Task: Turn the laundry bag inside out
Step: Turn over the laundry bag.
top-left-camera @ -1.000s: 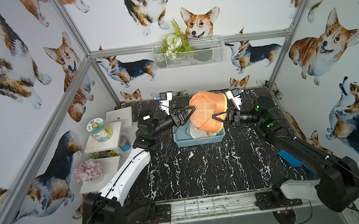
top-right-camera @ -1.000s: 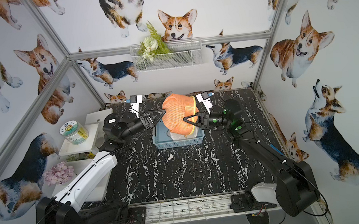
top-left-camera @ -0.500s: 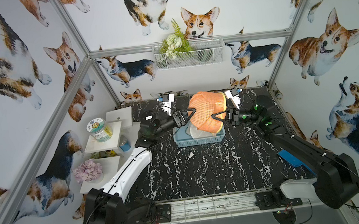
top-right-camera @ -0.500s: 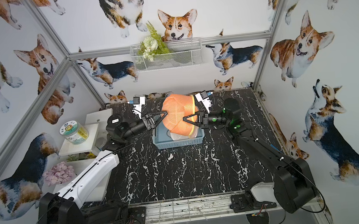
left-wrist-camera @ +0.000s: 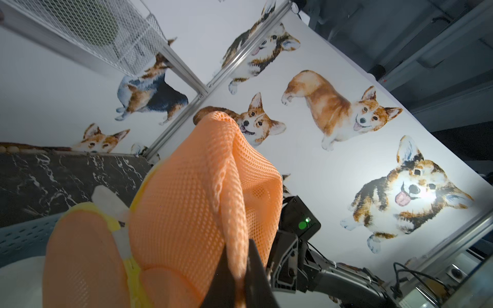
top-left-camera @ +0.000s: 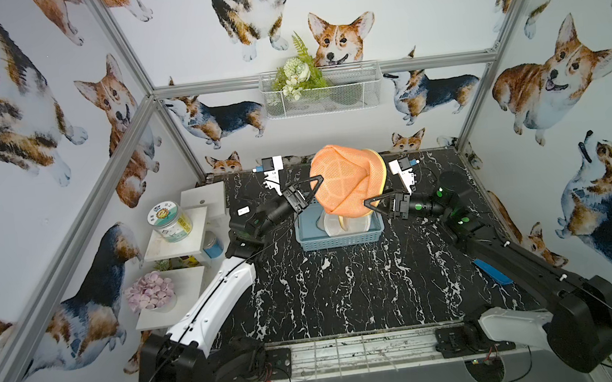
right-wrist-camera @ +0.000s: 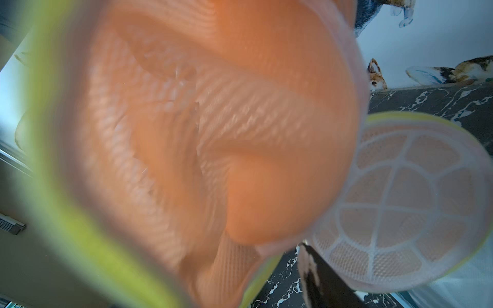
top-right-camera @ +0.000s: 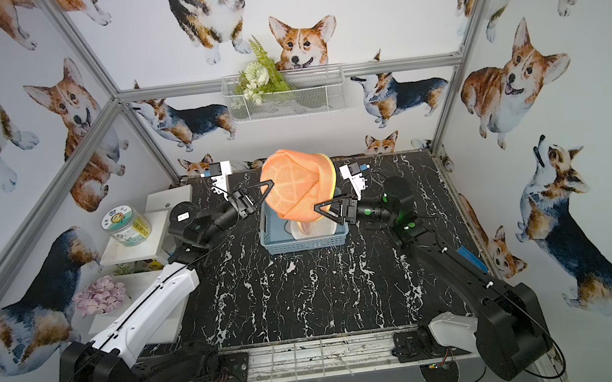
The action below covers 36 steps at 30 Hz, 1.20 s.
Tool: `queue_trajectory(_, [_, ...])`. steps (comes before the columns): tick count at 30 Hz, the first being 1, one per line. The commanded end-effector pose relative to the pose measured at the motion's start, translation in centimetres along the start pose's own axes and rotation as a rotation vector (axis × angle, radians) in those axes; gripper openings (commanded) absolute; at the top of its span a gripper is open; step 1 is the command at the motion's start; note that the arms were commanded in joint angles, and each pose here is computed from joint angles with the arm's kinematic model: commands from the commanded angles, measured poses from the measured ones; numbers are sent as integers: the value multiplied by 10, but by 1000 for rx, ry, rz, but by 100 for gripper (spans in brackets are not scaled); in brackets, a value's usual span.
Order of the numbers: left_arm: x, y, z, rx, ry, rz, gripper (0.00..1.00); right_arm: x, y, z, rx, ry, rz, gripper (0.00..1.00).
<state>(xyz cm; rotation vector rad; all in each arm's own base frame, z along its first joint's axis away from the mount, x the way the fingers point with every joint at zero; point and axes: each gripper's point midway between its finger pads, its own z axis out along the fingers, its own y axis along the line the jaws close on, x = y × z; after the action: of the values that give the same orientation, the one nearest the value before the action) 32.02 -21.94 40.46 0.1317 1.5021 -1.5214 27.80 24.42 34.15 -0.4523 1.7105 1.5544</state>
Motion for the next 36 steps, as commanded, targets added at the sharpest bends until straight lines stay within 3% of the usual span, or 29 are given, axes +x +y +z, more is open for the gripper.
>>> queue_trajectory(1, [-18,-3,-1,-20,-85,48,0,0,5,-4,-15,-32,-10,79])
queue_trajectory(11, [-16,-2,-1,-3,-86,33,0,8,19,21,-74,-1,-44,65])
queue_trajectory(17, [-17,-10,-3,8,-87,44,0,-5,-6,18,76,-56,-66,74])
queue_trajectory(20, [-18,-12,-4,2,-81,58,0,-11,1,8,50,-90,-78,73])
queue_trajectory(23, [-17,-9,-3,2,-79,49,0,-8,19,15,-33,-57,-94,48])
queue_trajectory(27, [-17,-8,-2,9,-83,42,0,-2,24,25,-57,-25,-99,28])
queue_trajectory(29, [-17,-8,-1,14,-83,31,0,1,20,24,-43,-22,-87,2])
queue_trajectory(36, [-31,-24,-8,85,-73,-64,0,6,-44,-15,200,-76,-26,0])
